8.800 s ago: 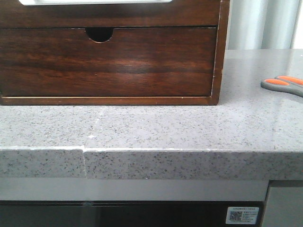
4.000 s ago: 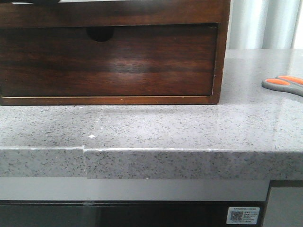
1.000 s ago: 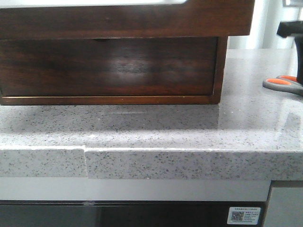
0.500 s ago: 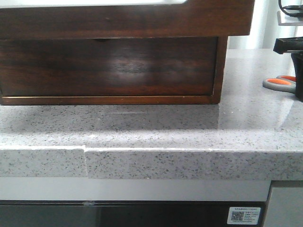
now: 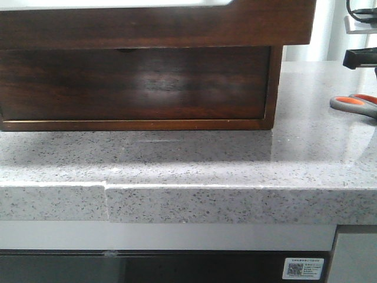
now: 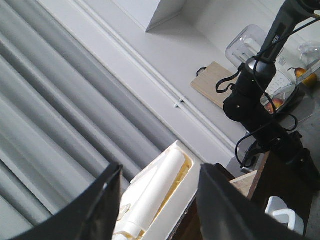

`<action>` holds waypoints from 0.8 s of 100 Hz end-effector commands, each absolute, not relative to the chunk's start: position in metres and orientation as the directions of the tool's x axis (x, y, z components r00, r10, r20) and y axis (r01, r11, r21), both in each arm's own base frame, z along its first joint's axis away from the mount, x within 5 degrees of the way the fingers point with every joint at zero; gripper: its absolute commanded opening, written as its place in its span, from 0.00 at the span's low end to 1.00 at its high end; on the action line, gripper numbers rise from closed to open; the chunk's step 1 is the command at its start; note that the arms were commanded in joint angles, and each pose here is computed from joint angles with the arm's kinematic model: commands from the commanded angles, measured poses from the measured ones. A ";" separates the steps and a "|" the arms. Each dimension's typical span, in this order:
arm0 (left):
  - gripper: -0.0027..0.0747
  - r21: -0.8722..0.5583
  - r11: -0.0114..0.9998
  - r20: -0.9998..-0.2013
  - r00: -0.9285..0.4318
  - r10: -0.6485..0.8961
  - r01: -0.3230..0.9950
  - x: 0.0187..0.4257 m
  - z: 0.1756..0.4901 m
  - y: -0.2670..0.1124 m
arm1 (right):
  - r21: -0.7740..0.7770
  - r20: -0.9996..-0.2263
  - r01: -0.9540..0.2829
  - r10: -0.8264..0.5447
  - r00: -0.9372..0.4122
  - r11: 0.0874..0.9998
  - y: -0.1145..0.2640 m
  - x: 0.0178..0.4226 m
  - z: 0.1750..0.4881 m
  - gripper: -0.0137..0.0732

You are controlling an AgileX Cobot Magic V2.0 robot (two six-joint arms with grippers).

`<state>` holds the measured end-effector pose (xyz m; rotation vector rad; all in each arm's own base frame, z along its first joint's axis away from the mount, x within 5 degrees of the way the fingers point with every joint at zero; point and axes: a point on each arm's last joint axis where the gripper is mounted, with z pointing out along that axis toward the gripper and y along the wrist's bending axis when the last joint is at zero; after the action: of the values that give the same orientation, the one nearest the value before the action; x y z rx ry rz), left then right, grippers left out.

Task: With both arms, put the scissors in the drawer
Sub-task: 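Lift the scissors with the right gripper toward the open drawer, then lower the scissors into the drawer and open the right gripper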

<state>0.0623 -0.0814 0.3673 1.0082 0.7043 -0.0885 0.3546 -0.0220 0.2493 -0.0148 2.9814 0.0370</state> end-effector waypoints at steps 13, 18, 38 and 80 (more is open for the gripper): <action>0.45 0.703 0.586 -0.592 0.789 0.166 0.403 0.058 0.381 -0.081 | 0.061 -0.350 -0.081 -0.055 -0.935 0.995 -0.014 0.335 0.307 0.07; 0.45 0.703 0.586 -0.592 0.789 0.166 0.403 0.058 0.381 -0.081 | 0.070 -0.420 -0.111 -0.072 -0.905 0.991 -0.011 0.328 0.324 0.07; 0.45 0.703 0.586 -0.592 0.789 0.166 0.403 0.058 0.381 -0.081 | 0.019 -0.711 -0.257 -0.168 -0.683 0.966 0.001 0.286 0.409 0.07; 0.45 0.703 0.586 -0.592 0.789 0.166 0.403 0.058 0.381 -0.081 | -0.290 -0.866 -0.639 -0.480 -0.142 0.713 0.079 0.217 0.517 0.07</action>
<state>0.0623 -0.0814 0.3673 1.0082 0.7043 -0.0885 0.2330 0.0620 0.4921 -0.7996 1.9698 0.1669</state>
